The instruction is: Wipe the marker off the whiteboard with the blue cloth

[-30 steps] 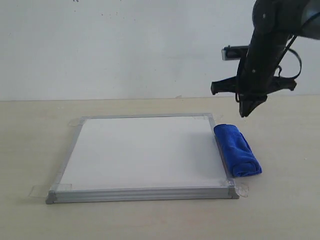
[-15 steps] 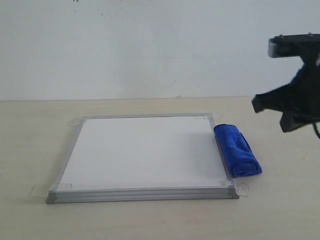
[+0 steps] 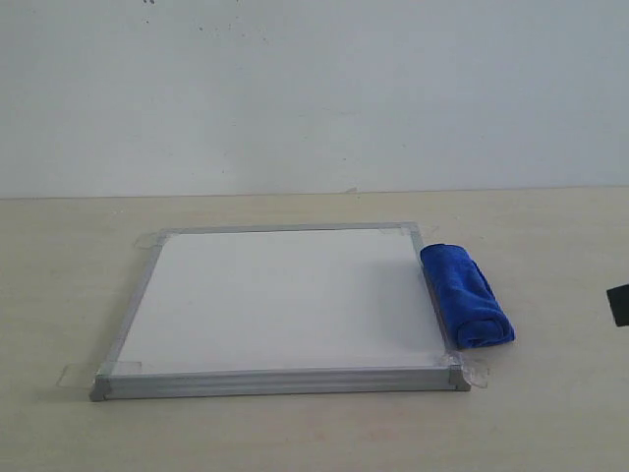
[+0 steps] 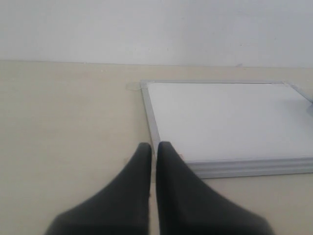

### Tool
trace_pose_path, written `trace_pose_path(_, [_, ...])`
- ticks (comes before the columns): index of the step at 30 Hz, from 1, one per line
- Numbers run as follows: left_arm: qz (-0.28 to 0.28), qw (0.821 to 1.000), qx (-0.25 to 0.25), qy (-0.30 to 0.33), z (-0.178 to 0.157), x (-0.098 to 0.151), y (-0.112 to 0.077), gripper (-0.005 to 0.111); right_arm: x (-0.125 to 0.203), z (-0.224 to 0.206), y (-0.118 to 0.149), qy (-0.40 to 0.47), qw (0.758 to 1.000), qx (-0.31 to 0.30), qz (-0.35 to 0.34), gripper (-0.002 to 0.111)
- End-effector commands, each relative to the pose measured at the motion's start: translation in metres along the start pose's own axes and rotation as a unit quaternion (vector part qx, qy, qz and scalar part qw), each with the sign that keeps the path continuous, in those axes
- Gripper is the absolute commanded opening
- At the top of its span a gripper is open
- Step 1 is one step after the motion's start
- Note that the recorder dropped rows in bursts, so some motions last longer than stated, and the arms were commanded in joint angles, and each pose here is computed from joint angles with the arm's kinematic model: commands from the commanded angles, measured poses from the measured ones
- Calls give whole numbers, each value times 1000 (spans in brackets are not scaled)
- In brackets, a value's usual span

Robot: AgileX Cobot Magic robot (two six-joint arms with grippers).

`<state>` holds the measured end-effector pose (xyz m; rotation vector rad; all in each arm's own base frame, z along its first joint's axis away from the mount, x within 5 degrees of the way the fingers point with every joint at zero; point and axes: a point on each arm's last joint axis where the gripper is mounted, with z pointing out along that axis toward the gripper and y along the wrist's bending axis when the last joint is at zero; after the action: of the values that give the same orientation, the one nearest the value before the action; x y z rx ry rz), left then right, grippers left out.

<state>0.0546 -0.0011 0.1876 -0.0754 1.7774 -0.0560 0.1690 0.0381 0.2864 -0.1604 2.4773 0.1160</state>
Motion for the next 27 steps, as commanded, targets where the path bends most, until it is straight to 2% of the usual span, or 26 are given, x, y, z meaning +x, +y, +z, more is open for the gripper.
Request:
trace_pose_path(1, [5,1000,-1,1,0,1,0,4,1,-8,-1,-27,1000,1,-4,0])
trace_pose_path(7, [5,1000,-1,1,0,1,0,4,1,-23,-1,-70,998,-3,-2,0])
trace_pose_path(9, [5,1000,-1,1,0,1,0,4,-3,-36,-1,-152,988,-12,-2,0])
trace_pose_path(11, [5,1000,-1,1,0,1,0,4,0,-43,-1,-269,963,-26,-4,0])
trace_pose_path(12, [5,1000,-1,1,0,1,0,4,9,-40,-1,-339,940,-35,-5,0])
trace_pose_path(14, [5,1000,-1,1,0,1,0,4,35,-26,-2,-417,908,-45,-5,0])
trace_pose_path(16, [5,1000,-1,1,0,1,0,4,67,-9,-7,-467,883,-48,15,0])
trace_pose_path(18, [5,1000,-1,1,0,1,0,4,97,3,-15,-492,867,-49,64,0])
trace_pose_path(19, [5,1000,-1,1,0,1,0,4,100,1,-17,-494,866,-38,73,0])
trace_pose_path(20, [5,1000,-1,1,0,1,0,4,107,5,-20,-460,884,-20,83,0])
trace_pose_path(23, [5,1000,-1,1,0,1,0,4,116,1,-25,-453,887,15,86,0])
trace_pose_path(27, [5,1000,-1,1,0,1,0,4,129,2,-26,-416,906,39,71,0])
